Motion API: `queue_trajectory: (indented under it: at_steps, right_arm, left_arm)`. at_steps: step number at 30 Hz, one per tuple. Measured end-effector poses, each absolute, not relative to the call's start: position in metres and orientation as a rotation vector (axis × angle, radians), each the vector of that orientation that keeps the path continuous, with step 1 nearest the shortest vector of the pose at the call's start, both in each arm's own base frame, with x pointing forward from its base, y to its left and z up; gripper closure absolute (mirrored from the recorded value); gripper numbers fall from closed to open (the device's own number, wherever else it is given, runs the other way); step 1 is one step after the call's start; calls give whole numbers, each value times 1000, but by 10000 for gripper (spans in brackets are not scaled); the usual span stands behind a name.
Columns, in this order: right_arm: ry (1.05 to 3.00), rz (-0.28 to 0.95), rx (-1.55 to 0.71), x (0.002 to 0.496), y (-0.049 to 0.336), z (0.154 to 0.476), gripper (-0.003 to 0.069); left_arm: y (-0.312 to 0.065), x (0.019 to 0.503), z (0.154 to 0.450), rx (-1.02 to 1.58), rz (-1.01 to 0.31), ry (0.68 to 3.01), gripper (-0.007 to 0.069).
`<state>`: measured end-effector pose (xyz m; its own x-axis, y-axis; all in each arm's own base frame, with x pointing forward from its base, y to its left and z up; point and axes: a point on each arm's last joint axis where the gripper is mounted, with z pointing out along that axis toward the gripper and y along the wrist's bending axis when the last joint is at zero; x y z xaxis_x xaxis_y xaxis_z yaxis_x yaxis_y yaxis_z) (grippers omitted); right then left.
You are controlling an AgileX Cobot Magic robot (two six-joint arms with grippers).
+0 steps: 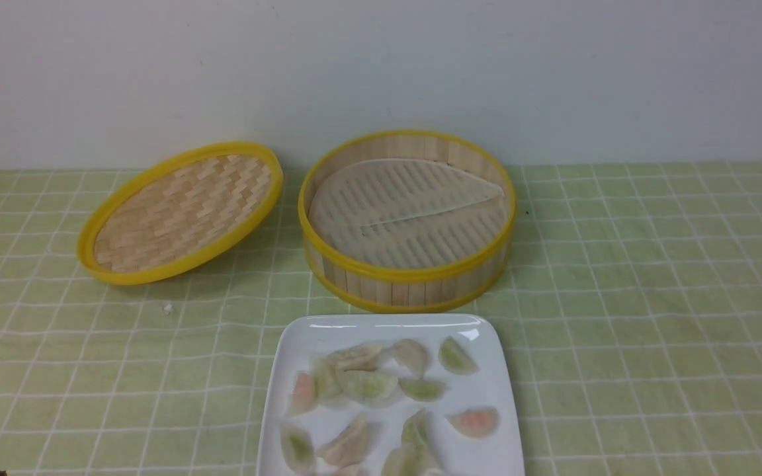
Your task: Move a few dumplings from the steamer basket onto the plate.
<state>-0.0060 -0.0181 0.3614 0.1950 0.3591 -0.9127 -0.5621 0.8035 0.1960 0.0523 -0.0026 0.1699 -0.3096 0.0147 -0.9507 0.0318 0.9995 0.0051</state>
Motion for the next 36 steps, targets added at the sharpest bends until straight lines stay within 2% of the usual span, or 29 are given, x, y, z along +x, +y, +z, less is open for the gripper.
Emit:
queue_trajectory:
  at_steps: [23,36]
  right_arm:
    - [1211,649,-205,-6,-17,361,673]
    - [1297,624,-398,7,6,325,673]
  left_arm:
    - [-3,52,170,33,-17,1886,631]
    - [-3,52,170,33,-17,1886,631]
